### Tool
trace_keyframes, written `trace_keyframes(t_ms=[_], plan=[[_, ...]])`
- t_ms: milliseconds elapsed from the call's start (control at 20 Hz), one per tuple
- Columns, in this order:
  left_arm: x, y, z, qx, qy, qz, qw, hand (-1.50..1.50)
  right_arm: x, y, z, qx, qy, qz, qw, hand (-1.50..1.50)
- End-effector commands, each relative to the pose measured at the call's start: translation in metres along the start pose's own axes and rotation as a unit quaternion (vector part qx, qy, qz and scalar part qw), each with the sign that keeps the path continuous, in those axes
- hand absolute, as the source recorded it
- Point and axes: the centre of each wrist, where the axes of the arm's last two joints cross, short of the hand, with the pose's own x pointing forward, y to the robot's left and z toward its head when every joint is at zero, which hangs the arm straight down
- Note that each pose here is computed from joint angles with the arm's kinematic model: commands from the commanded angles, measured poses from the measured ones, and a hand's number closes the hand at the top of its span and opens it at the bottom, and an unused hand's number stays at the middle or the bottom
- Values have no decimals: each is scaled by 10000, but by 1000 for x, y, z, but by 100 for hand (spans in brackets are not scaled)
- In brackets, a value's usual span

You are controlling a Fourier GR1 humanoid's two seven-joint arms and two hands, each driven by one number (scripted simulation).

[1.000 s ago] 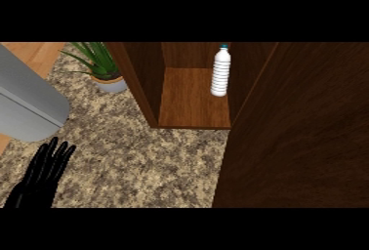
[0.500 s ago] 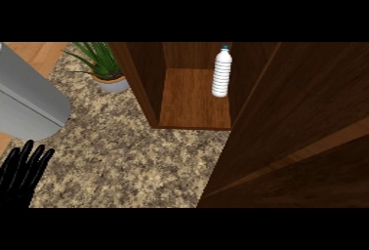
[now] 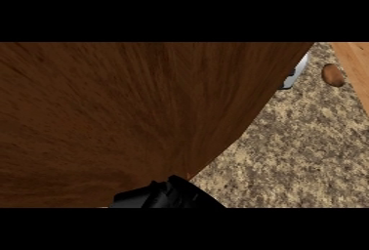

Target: Pick up the bottled water, place it into the cabinet and close the cabinet

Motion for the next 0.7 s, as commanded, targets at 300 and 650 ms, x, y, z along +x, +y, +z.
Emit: trace_keyframes(t_ms=[300, 650], plan=[[30, 4, -3, -22, -62, -52, 10000, -150, 9, 11, -88, -242, 192, -305, 9991, 150], [37, 5, -1, 127, -128, -115, 9998, -150, -13, -30, -104, 1313, 928, -679, 9847, 150]])
